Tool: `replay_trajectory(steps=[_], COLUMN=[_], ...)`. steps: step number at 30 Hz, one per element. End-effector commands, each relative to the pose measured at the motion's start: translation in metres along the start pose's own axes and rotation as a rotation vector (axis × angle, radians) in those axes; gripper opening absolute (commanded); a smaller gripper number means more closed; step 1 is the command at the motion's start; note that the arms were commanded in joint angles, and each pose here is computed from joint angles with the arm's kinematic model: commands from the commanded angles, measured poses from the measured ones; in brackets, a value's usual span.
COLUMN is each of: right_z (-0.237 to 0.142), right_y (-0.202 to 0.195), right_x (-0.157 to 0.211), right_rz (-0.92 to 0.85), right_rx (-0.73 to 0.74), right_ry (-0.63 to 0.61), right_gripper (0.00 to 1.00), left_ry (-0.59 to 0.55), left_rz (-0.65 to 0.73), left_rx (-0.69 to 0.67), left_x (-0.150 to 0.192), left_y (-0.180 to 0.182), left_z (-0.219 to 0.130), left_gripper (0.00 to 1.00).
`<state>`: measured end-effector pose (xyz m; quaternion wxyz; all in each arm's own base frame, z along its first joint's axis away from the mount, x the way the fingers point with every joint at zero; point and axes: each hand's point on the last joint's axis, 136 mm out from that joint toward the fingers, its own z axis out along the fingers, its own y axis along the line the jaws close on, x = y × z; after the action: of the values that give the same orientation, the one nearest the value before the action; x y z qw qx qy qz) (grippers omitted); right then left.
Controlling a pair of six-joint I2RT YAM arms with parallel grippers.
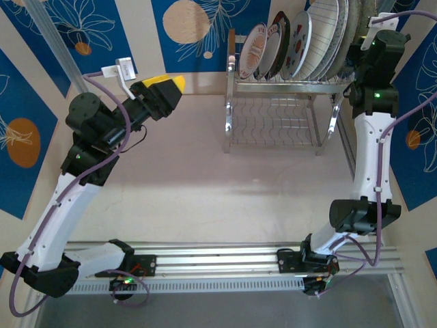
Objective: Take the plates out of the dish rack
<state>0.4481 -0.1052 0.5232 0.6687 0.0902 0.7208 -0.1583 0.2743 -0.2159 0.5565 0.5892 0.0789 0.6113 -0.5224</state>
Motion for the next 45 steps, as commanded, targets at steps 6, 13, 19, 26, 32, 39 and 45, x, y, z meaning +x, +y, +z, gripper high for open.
replay_trajectory(steps=[6, 13, 19, 26, 32, 39, 45], right_z=[-0.063, -0.070, -0.070, -0.069, -0.080, -0.089, -0.098], right_y=[-0.026, -0.027, -0.024, -0.028, -0.042, -0.064, -0.064], right_x=[-0.120, -0.136, -0.138, -0.137, -0.157, -0.169, -0.182], right_rz=[0.054, 0.046, 0.042, 0.057, 0.054, 0.055, 0.075], right_rx=[0.047, 0.043, 0.022, 0.038, 0.130, 0.275, 0.250], right_ry=[-0.340, -0.364, -0.367, -0.367, -0.423, -0.455, -0.502], right_gripper=[0.00, 0.00, 0.00, 0.00, 0.00, 0.00, 0.00], left_ry=[-0.021, -0.021, -0.023, -0.024, -0.019, -0.022, -0.021], left_rz=[-0.012, -0.019, -0.022, -0.021, -0.026, -0.031, -0.032], left_rx=[0.039, 0.039, 0.043, 0.041, 0.038, 0.039, 0.042], left_x=[-0.002, 0.000, 0.000, 0.000, 0.002, 0.002, 0.002], left_y=[-0.008, -0.006, -0.006, -0.006, -0.004, -0.003, -0.004], left_z=[0.002, 0.003, 0.003, 0.003, 0.004, 0.005, 0.005], left_gripper=[1.00, 1.00, 1.00, 1.00, 1.00, 1.00, 1.00])
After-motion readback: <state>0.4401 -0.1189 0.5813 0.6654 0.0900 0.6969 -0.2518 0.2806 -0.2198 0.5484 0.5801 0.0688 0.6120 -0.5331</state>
